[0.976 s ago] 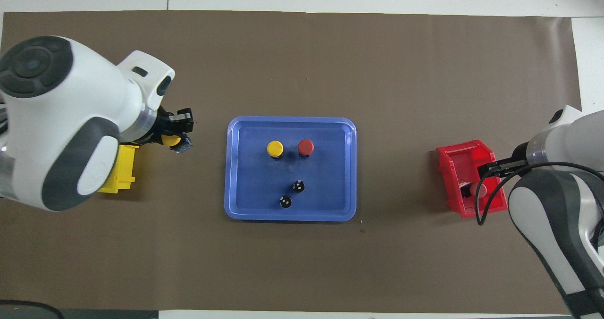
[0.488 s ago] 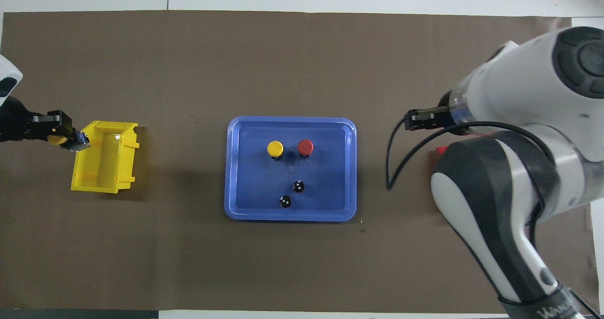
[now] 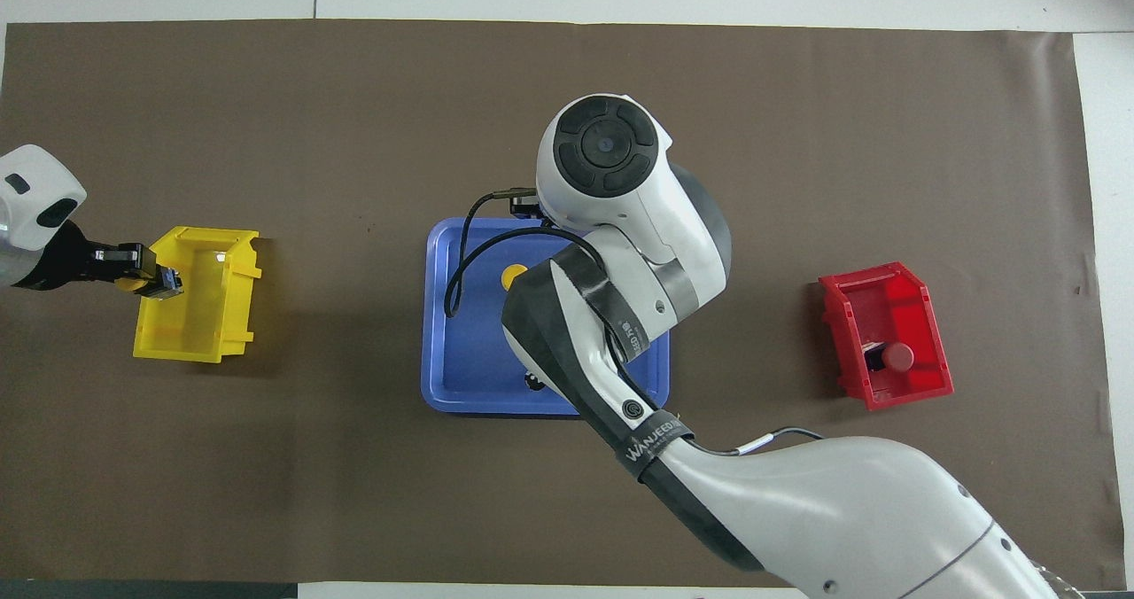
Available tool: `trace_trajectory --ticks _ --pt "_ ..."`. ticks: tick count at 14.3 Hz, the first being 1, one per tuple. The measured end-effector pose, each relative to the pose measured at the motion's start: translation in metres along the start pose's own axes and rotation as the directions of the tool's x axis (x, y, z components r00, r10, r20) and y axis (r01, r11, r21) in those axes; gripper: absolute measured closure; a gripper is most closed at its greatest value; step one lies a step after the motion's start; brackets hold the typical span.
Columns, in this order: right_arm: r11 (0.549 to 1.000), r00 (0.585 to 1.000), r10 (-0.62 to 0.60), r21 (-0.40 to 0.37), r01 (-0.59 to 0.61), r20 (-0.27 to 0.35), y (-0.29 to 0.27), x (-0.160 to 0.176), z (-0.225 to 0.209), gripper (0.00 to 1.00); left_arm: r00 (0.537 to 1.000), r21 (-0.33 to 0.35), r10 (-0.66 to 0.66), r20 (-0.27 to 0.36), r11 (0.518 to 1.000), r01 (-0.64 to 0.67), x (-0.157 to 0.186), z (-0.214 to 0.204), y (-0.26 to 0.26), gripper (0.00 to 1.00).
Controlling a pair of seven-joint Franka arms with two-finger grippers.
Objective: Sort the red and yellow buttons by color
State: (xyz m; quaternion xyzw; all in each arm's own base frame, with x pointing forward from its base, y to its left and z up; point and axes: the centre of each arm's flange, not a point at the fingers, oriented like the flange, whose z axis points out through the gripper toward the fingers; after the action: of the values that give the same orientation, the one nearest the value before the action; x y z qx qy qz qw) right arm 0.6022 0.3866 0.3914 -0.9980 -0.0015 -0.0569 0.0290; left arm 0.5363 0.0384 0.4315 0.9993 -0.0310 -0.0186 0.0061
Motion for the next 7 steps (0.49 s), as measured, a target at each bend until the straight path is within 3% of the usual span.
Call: trace_trajectory --ticks 4,7 --pt "1.000 1.000 -0.002 -0.011 0.002 0.022 0.006 -0.013 0.037 0.33 1.000 -0.004 0.011 0.029 1.000 -0.011 -0.016 0.042 -0.002 0.58" --pt "1.000 0.999 -0.008 -0.019 0.009 0.041 0.007 -0.025 0.041 0.33 0.999 -0.004 0.015 0.031 1.000 -0.015 -0.018 0.048 0.000 0.58"
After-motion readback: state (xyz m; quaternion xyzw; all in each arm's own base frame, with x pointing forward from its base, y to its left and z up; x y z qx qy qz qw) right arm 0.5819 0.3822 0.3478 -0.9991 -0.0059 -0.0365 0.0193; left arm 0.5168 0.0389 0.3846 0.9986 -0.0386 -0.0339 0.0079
